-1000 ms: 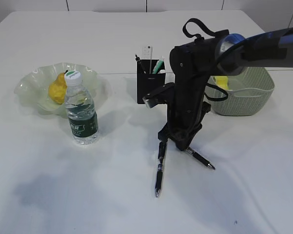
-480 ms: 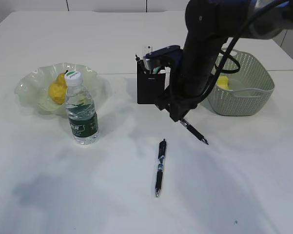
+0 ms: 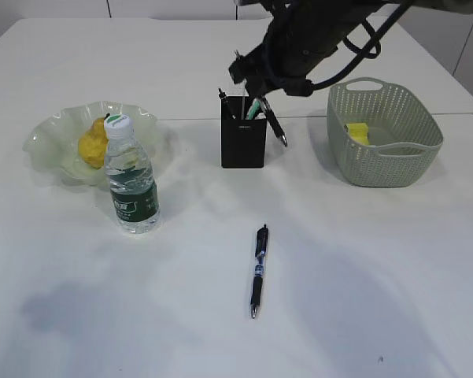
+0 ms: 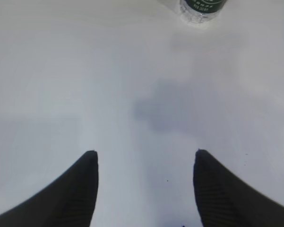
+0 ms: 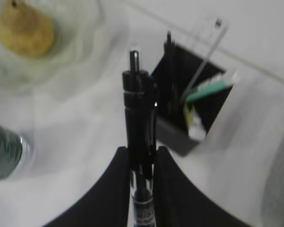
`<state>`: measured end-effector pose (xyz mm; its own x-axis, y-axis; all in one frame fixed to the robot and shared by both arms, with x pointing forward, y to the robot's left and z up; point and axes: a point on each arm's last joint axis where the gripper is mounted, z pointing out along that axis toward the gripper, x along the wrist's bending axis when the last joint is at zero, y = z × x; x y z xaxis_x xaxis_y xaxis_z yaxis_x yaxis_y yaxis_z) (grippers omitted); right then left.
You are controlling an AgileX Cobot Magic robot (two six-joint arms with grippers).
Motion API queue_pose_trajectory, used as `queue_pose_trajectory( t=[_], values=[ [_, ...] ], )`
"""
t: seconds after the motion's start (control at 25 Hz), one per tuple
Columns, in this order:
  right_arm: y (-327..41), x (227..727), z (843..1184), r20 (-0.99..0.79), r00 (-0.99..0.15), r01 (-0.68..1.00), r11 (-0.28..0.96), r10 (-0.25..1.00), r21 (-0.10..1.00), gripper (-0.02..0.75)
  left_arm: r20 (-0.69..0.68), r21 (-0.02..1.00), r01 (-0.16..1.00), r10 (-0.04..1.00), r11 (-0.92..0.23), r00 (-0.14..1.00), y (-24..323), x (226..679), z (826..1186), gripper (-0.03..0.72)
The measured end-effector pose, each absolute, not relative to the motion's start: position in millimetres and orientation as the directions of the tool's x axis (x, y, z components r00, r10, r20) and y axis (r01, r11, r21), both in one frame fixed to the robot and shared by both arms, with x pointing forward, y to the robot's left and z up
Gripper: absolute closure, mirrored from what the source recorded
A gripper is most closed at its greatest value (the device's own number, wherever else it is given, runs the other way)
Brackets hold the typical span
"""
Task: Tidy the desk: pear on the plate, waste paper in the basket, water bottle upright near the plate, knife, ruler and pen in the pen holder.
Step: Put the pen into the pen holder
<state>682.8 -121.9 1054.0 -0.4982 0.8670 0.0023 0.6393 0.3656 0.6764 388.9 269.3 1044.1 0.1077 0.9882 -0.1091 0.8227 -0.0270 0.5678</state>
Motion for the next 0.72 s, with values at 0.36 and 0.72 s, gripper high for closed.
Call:
queue_pose_trajectory(
  t=[0.36,0.72],
  values=[
    [-116.4,713.3,1061.9,-0.007,-0.417,0.399,0.190,0.909,0.897,0.660,-0.108,0.570,0.821,0.988,-0.028,0.108,269.4,389.1,1044.2,0.241],
    [-117.7,736.8,1022.0,0.096,-0.339,0.392,0.048,0.936,0.919,0.661,-0.104,0.555,0.831,0.989,-0.032,0.108,269.7,387.7,1043.3,0.241]
  ],
)
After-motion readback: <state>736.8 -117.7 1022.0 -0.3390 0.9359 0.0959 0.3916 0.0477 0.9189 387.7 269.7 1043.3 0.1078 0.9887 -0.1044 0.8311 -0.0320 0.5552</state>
